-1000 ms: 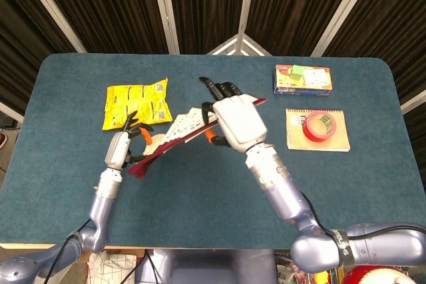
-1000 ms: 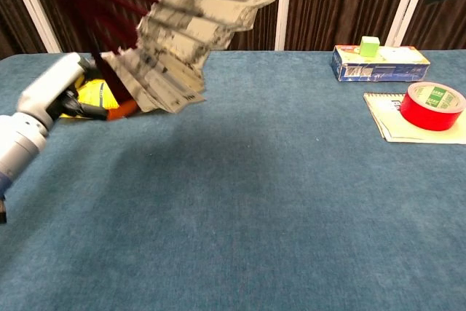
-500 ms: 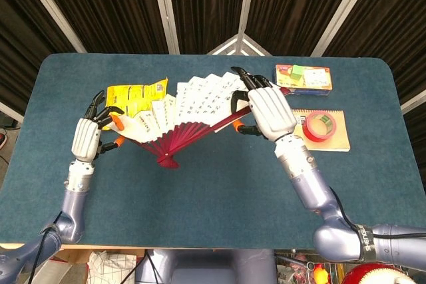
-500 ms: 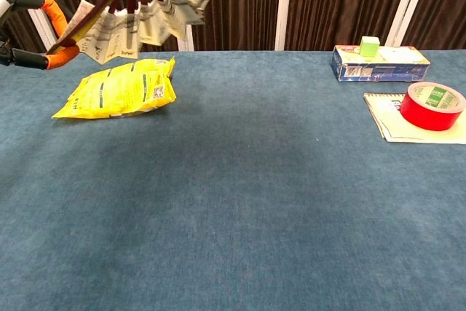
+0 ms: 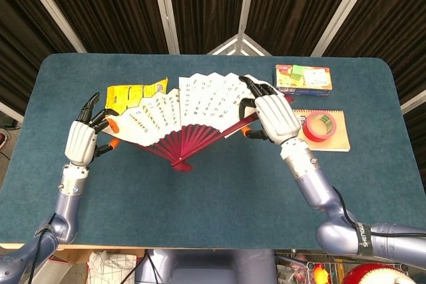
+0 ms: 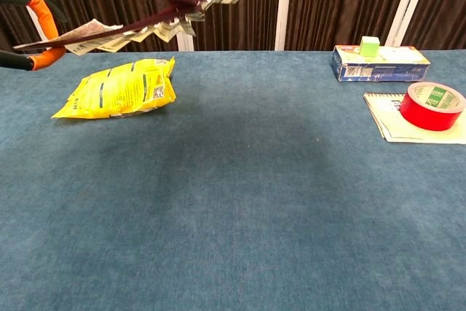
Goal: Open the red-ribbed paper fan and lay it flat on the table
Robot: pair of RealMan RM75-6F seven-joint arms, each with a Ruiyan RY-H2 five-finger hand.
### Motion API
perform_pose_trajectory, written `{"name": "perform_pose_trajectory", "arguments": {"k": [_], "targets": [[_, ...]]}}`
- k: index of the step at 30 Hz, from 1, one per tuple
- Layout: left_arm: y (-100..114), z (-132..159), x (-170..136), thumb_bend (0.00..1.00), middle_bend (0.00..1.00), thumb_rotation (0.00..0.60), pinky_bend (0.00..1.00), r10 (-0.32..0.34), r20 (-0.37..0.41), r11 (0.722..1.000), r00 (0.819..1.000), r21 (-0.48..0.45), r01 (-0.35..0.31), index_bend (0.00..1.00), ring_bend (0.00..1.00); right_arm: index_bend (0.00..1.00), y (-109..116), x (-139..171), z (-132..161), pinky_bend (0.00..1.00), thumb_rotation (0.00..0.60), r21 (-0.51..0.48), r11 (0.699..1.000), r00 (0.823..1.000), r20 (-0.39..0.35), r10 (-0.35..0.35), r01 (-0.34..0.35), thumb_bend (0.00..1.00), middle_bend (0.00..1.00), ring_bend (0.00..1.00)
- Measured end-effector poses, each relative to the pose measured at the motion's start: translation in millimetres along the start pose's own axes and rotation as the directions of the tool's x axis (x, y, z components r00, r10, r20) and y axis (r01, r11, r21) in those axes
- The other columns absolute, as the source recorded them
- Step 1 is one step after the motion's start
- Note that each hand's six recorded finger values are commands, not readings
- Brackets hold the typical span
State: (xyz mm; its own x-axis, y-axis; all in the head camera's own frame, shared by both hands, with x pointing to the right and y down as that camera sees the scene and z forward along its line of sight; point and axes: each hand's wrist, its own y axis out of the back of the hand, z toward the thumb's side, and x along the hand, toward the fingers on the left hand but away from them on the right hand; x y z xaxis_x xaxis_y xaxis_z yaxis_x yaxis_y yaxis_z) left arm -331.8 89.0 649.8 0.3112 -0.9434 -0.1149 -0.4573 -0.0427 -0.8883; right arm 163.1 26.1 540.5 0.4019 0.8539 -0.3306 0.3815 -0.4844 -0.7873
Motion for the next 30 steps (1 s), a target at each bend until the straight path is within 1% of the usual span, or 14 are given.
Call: {"name": "perform_pose_trajectory", "arguments": {"k": [4, 9, 13, 19, 21, 23, 25, 26, 28, 30], "targets": [[2, -2, -1, 0.5, 0.38, 0.6, 0.15, 0.003, 0.002, 1.0, 1.0, 0.02, -0.003, 0.7, 0.0, 0.75, -6, 0, -9, 0.17, 0.6, 0.004, 1.0, 1.0, 0.01, 0.005, -0.005, 0.45, 0.12, 0.19], [9, -11, -2, 0.5, 0.38, 0.6, 0.15, 0.006, 0.0, 0.997, 1.0, 0.075, -0.006, 0.7, 0.0, 0.76, -9, 0, -24, 0.17, 0.6, 0.01, 1.0, 0.999, 0.038, 0.003, -0.003, 0.45, 0.12, 0.19], [12, -18, -4, 0.5, 0.38, 0.6, 0.15, 0.002, -0.013, 0.996, 1.0, 0.085, -0.001, 0.7, 0.0, 0.76, -13, 1, -36, 0.17, 0.6, 0.009, 1.0, 0.998, 0.059, 0.005, -0.006, 0.45, 0.12, 0.19], [11, -18, -6, 0.5, 0.38, 0.6, 0.15, -0.006, -0.004, 0.994, 1.0, 0.107, 0.006, 0.69, 0.0, 0.75, -21, 2, -48, 0.17, 0.6, 0.021, 1.0, 0.997, 0.075, 0.02, -0.022, 0.45, 0.12, 0.19], [10, -17, -5, 0.5, 0.38, 0.6, 0.15, -0.007, 0.001, 0.993, 1.0, 0.114, 0.007, 0.69, 0.0, 0.67, -25, 3, -51, 0.17, 0.6, 0.031, 0.999, 0.996, 0.081, 0.033, -0.035, 0.45, 0.12, 0.19], [10, -17, -6, 0.5, 0.38, 0.6, 0.15, -0.009, 0.005, 0.991, 1.0, 0.131, 0.008, 0.69, 0.0, 0.44, -29, 4, -55, 0.14, 0.6, 0.042, 0.997, 0.994, 0.094, 0.058, -0.062, 0.44, 0.11, 0.17], [9, -16, -6, 0.5, 0.38, 0.6, 0.15, -0.012, 0.011, 0.988, 1.0, 0.153, 0.011, 0.69, 0.0, 0.27, -33, 5, -60, 0.13, 0.6, 0.059, 0.994, 0.989, 0.115, 0.088, -0.095, 0.4, 0.1, 0.15], [8, -16, -6, 0.5, 0.38, 0.6, 0.15, -0.015, 0.016, 0.986, 1.0, 0.168, 0.012, 0.69, 0.0, 0.22, -35, 6, -62, 0.13, 0.6, 0.071, 0.992, 0.987, 0.125, 0.098, -0.107, 0.36, 0.1, 0.14], [8, -15, -6, 0.5, 0.38, 0.6, 0.15, -0.017, 0.023, 0.981, 1.0, 0.192, 0.013, 0.69, 0.0, 0.16, -36, 7, -66, 0.12, 0.6, 0.111, 0.986, 0.984, 0.137, 0.112, -0.127, 0.3, 0.09, 0.13], [7, -13, -6, 0.5, 0.38, 0.6, 0.15, -0.018, 0.032, 0.975, 0.999, 0.221, 0.011, 0.69, 0.0, 0.13, -37, 8, -68, 0.12, 0.6, 0.149, 0.978, 0.982, 0.147, 0.122, -0.144, 0.27, 0.08, 0.11]]}}
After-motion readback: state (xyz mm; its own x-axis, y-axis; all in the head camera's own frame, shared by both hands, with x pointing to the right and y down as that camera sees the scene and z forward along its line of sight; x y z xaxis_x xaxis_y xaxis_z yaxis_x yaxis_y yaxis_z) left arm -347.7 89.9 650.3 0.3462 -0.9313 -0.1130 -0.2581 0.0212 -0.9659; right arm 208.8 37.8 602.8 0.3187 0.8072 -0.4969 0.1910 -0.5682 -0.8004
